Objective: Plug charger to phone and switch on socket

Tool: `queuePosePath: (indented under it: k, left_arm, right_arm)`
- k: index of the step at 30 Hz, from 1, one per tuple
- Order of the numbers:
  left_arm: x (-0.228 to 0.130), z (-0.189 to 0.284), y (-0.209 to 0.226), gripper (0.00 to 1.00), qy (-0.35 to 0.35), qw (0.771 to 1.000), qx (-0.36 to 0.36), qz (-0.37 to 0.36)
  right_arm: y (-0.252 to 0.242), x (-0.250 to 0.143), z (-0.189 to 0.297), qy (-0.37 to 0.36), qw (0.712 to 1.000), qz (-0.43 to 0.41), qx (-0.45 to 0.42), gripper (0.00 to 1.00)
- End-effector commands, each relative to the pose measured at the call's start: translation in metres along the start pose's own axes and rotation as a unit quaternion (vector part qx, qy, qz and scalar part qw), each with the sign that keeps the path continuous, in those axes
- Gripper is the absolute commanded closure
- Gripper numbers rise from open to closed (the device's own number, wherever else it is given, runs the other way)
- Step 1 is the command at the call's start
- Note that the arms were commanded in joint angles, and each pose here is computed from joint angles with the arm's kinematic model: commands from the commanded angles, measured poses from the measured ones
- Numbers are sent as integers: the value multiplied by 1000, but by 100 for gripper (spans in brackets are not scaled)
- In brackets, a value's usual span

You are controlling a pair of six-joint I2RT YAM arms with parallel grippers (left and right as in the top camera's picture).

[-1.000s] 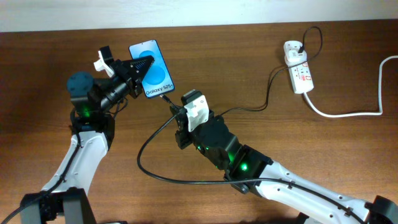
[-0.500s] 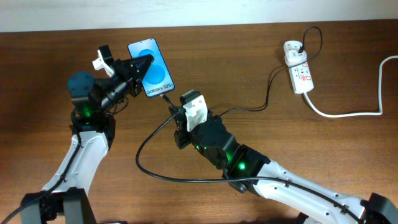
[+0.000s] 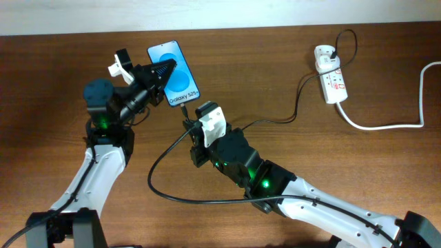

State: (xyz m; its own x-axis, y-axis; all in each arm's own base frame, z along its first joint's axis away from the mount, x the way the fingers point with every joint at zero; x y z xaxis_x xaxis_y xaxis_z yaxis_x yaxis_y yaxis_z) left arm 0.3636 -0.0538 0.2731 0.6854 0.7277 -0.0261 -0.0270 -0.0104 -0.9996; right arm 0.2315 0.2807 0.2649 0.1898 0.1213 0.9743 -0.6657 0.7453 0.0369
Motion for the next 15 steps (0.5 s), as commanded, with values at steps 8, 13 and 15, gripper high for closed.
queuePosePath:
  k: [8, 13, 15]
  left_arm:
    - [-6, 16, -13, 100, 108, 993, -14, -48]
    - [11, 28, -14, 100, 75, 995, -16, -63]
    - [12, 28, -14, 100, 72, 995, -16, -64]
  right_arm:
    - [-8, 6, 5, 16, 999, 29, -28, 96]
    - [-8, 6, 21, 47, 999, -21, -17, 96]
    - [-5, 7, 21, 46, 997, -60, 3, 96]
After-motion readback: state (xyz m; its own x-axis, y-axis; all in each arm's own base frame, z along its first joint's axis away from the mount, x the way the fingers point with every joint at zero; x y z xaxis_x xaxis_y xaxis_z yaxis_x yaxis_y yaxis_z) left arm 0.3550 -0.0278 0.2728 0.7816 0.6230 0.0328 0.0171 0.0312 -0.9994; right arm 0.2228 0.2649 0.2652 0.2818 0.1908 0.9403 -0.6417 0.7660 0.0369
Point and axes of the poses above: each gripper's point midway between its finger pads, its own z axis back along the fingers, its own y axis along the line the jaws close on, x = y × z, the point moved 10 cm from there along z, back along the fingers, and after that the axes turned 10 degrees about z, right-handed, at the moved point
